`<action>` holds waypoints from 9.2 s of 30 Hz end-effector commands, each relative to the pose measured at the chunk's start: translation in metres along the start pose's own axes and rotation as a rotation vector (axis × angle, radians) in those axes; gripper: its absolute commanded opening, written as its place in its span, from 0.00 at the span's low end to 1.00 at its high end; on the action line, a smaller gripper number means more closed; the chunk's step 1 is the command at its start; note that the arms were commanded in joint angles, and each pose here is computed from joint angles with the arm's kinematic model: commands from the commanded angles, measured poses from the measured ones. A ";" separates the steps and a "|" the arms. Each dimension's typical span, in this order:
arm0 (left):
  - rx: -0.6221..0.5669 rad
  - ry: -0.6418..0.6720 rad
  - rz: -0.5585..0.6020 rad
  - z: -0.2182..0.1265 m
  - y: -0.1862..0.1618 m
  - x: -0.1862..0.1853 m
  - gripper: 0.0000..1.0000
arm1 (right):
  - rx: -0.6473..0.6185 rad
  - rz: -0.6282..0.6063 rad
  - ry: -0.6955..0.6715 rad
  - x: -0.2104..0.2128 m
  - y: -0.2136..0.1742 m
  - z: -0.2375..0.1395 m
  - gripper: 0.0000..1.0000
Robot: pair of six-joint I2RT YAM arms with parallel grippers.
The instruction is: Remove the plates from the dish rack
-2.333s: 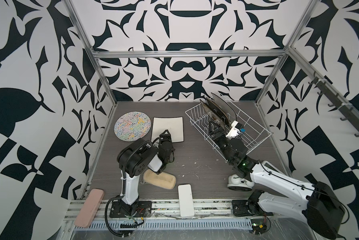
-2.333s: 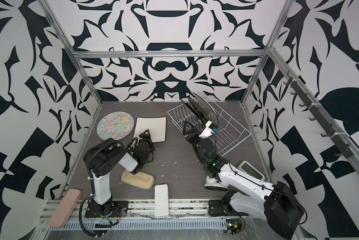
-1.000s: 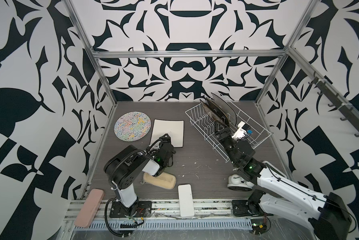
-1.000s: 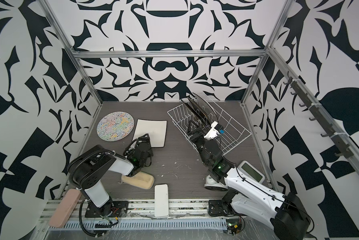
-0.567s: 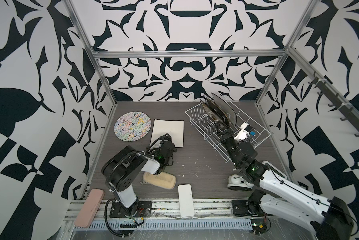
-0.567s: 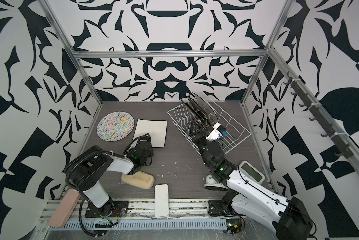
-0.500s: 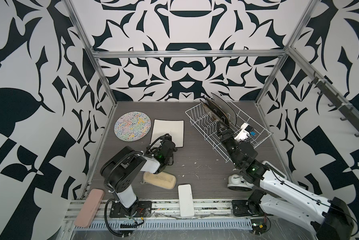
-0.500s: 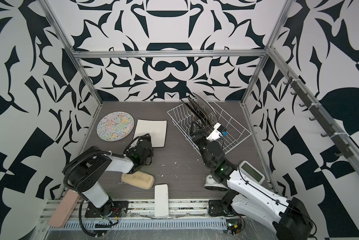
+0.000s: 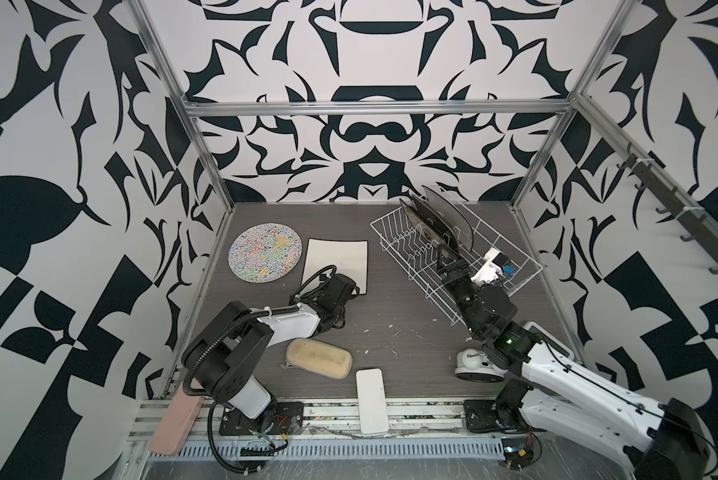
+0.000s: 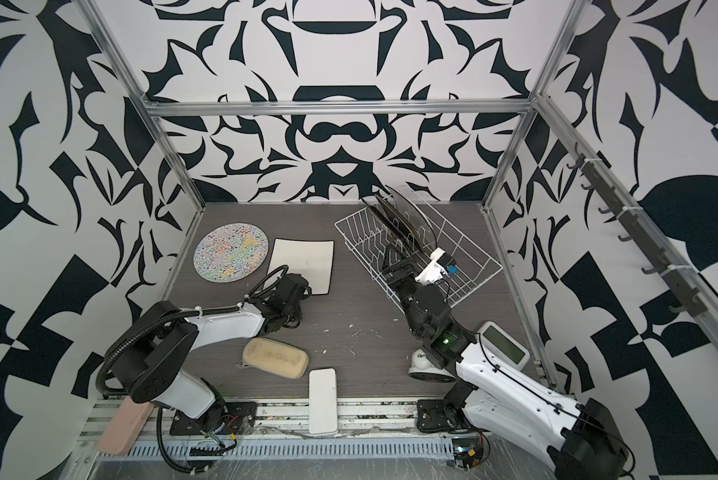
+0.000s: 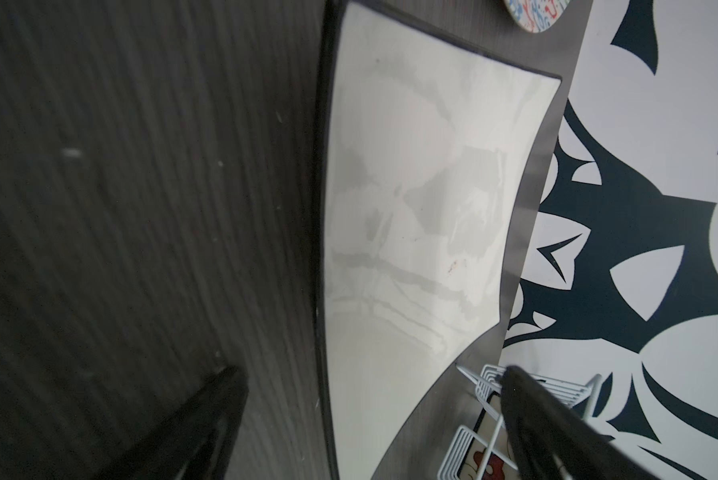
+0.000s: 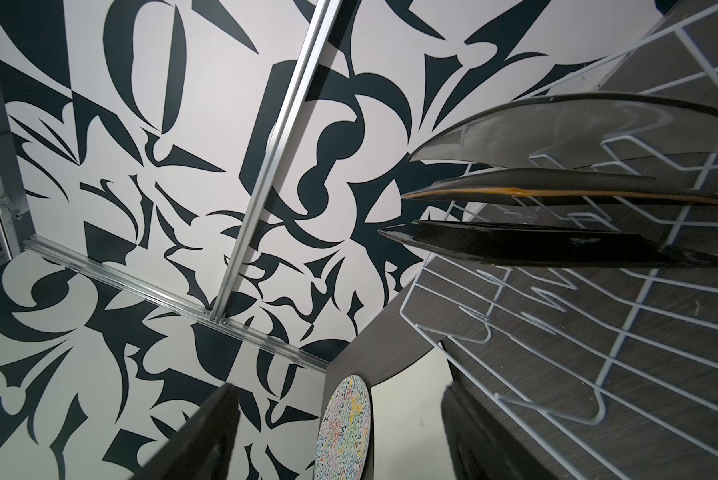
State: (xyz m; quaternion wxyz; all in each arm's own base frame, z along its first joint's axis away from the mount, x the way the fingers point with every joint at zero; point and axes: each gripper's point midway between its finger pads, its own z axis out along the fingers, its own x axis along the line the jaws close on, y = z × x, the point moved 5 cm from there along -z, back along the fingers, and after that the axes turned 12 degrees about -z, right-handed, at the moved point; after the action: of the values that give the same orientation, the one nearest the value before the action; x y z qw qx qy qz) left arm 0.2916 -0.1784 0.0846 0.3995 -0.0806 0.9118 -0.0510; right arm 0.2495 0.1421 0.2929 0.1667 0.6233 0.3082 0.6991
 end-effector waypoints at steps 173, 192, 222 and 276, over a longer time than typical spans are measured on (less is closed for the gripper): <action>0.521 -0.432 0.680 -0.033 -0.081 -0.087 1.00 | 1.066 -1.784 -0.651 -0.082 0.077 0.202 0.00; 0.529 -0.435 0.678 -0.035 -0.083 -0.089 0.99 | 0.976 -1.782 -0.657 -0.061 0.096 0.192 0.00; 0.537 -0.445 0.679 -0.040 -0.087 -0.090 0.99 | 0.761 -1.687 -0.585 -0.021 0.122 0.178 0.00; 0.544 -0.453 0.695 -0.042 -0.094 -0.089 0.99 | 0.057 -1.884 -0.554 0.127 0.163 0.097 0.00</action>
State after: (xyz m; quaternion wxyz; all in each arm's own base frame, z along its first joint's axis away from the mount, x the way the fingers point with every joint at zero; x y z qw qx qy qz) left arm 0.3291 -0.2525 0.1796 0.5717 0.3285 0.7395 -0.1357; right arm 0.3728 0.1323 0.4057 0.5957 0.2114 0.7744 0.0288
